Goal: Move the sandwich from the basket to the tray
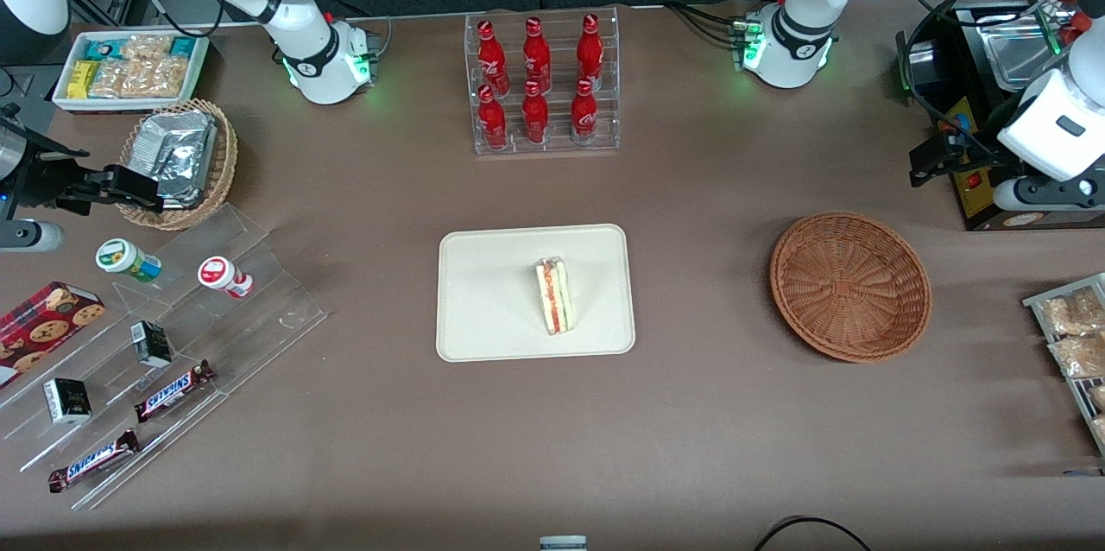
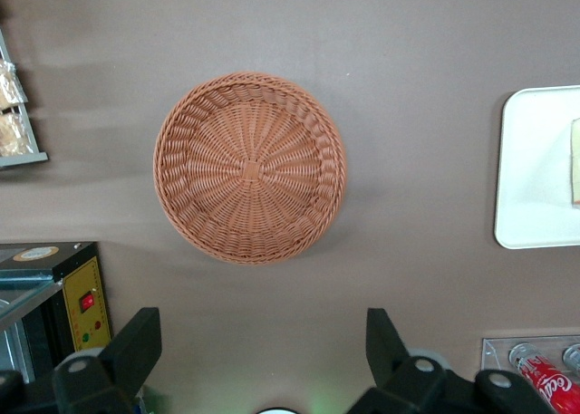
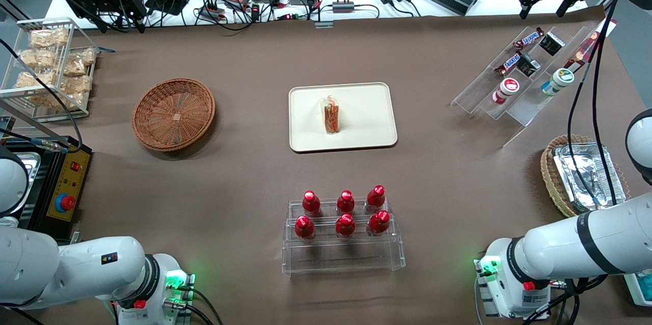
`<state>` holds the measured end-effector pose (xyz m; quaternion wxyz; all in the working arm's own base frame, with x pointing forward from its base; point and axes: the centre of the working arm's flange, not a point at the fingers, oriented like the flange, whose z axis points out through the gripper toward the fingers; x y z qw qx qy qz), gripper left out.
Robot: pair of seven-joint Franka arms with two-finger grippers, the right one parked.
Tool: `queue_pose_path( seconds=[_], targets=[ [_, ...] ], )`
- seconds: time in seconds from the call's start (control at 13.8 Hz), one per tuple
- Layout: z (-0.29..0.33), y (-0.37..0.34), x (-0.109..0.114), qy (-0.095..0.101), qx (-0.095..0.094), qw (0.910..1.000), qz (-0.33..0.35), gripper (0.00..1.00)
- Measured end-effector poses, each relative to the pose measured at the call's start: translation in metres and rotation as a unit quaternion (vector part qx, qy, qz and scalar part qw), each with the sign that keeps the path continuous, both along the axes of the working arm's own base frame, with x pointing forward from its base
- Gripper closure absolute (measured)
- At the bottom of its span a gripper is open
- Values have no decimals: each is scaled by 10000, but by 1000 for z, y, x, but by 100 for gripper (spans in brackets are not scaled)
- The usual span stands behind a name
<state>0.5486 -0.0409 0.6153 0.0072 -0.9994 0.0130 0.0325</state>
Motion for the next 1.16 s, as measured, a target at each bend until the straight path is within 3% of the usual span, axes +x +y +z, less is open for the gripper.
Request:
queue_pose_path(
  seconds=[0.73, 1.16],
  targets=[
    [-8, 5, 6, 73, 16, 9999, 70, 0],
    [11, 4, 7, -123, -1, 9999, 58, 0]
  ],
)
